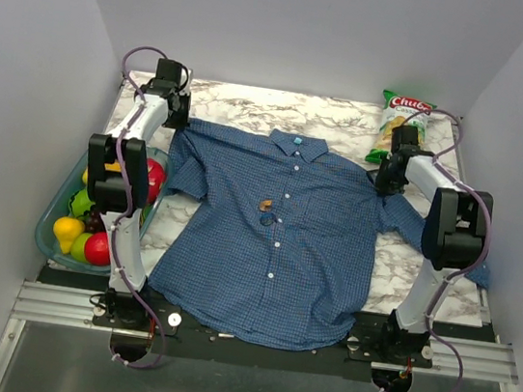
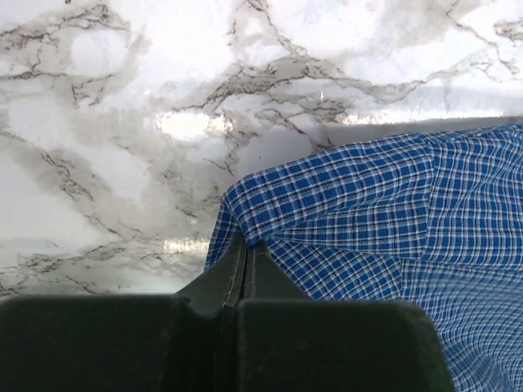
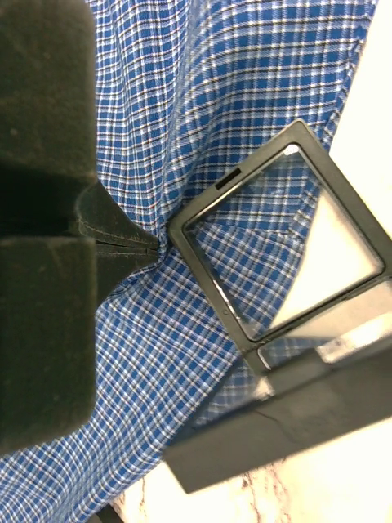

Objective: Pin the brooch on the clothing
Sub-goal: Flatten out the clothes at the center of the board.

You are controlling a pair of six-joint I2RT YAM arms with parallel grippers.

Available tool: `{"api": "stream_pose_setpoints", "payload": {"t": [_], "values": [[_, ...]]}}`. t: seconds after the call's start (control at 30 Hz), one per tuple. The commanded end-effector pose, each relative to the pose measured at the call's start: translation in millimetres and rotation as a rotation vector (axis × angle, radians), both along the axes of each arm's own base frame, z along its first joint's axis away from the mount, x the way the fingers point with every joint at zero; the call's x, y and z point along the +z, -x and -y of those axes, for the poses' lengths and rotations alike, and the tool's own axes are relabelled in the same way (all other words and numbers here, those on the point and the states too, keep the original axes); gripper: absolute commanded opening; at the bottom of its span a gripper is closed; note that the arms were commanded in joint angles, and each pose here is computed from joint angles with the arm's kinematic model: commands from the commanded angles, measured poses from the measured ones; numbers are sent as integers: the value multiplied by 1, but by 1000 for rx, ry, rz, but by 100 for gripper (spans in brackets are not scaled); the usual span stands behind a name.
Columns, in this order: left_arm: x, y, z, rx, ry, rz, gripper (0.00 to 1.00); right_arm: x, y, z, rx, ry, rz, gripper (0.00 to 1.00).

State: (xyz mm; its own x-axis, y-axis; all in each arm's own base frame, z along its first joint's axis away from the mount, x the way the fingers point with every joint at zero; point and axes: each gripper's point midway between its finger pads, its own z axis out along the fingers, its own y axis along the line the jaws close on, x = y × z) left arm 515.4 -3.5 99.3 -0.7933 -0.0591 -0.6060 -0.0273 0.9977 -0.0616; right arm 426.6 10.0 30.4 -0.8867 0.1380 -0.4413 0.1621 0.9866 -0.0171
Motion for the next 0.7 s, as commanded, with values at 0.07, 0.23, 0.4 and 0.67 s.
{"api": "stream_pose_setpoints", "payload": {"t": [0.07,0.23,0.4,0.67], "values": [[6,-28,-16,24,-23,55,0,-2,-11,27,-31,82,-27,0],[4,-41,-13,10,-7,44,0,7,-24,22,-30,46,1,0],[35,-38,-1,-12,39,121,48,26,-24,-1,35,-68,47,9],[87,-19,51,-90,37,252,90,73,0,-67,188,-174,154,48]]}}
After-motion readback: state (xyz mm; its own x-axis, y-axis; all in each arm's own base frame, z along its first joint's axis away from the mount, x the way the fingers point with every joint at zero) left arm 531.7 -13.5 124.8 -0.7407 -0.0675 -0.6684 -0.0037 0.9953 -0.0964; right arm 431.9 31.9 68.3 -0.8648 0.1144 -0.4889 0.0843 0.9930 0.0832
